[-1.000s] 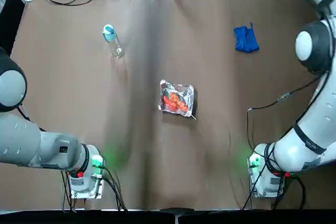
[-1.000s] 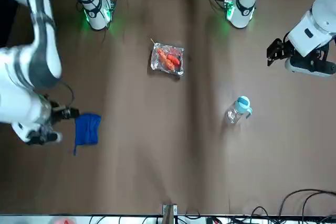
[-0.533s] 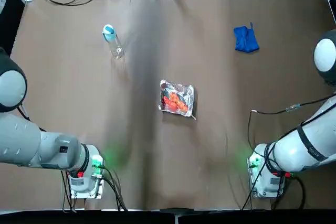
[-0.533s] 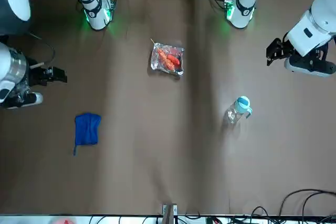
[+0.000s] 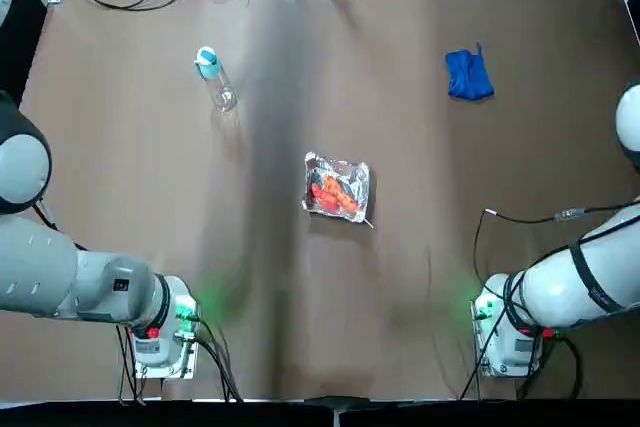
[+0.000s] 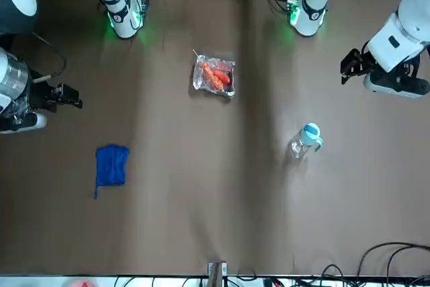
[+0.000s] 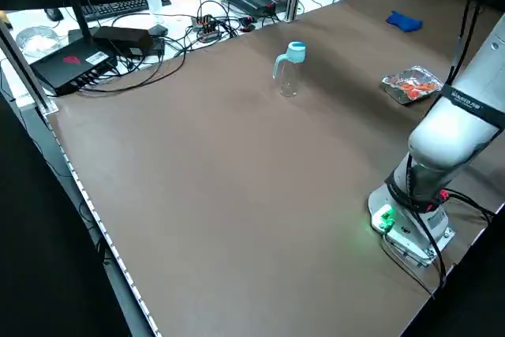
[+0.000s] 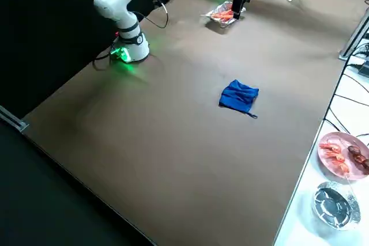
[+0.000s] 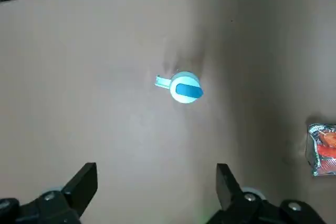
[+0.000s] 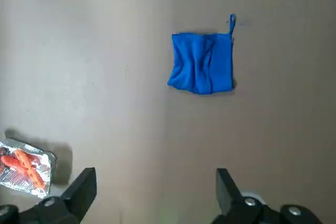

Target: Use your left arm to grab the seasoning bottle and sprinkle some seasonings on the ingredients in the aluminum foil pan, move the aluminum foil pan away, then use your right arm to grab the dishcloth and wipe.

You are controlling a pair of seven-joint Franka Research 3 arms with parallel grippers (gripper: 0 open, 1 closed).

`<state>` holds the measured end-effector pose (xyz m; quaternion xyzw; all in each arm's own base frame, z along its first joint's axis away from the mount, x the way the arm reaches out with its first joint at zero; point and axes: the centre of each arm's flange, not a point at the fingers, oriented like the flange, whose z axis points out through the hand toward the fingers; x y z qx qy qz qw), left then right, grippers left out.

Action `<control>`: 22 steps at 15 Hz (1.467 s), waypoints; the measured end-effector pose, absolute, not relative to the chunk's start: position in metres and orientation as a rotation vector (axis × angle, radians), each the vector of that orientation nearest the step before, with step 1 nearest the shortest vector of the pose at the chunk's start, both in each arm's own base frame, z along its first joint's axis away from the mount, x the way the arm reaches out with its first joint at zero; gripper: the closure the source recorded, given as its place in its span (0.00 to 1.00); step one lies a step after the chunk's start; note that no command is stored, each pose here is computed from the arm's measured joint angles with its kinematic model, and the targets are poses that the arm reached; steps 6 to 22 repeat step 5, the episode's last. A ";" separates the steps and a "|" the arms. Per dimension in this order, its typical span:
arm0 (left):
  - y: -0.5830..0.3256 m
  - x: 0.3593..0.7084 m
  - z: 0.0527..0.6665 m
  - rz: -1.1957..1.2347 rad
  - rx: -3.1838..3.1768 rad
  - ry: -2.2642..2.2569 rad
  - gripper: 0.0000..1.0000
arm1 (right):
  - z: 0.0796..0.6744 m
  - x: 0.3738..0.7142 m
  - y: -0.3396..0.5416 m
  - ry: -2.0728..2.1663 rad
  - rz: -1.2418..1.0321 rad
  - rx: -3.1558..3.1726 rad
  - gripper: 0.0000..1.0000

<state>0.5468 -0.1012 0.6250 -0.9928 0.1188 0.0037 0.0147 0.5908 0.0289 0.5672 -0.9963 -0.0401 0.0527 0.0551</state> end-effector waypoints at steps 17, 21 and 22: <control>-0.101 0.547 0.625 0.011 -3.090 0.372 0.00 | 0.569 0.585 0.023 -0.122 0.133 -3.056 0.00; -0.101 0.547 0.625 0.011 -3.090 0.372 0.00 | 0.569 0.585 0.023 -0.122 0.133 -3.056 0.00; -0.101 0.547 0.625 0.011 -3.090 0.372 0.00 | 0.569 0.585 0.023 -0.122 0.133 -3.056 0.00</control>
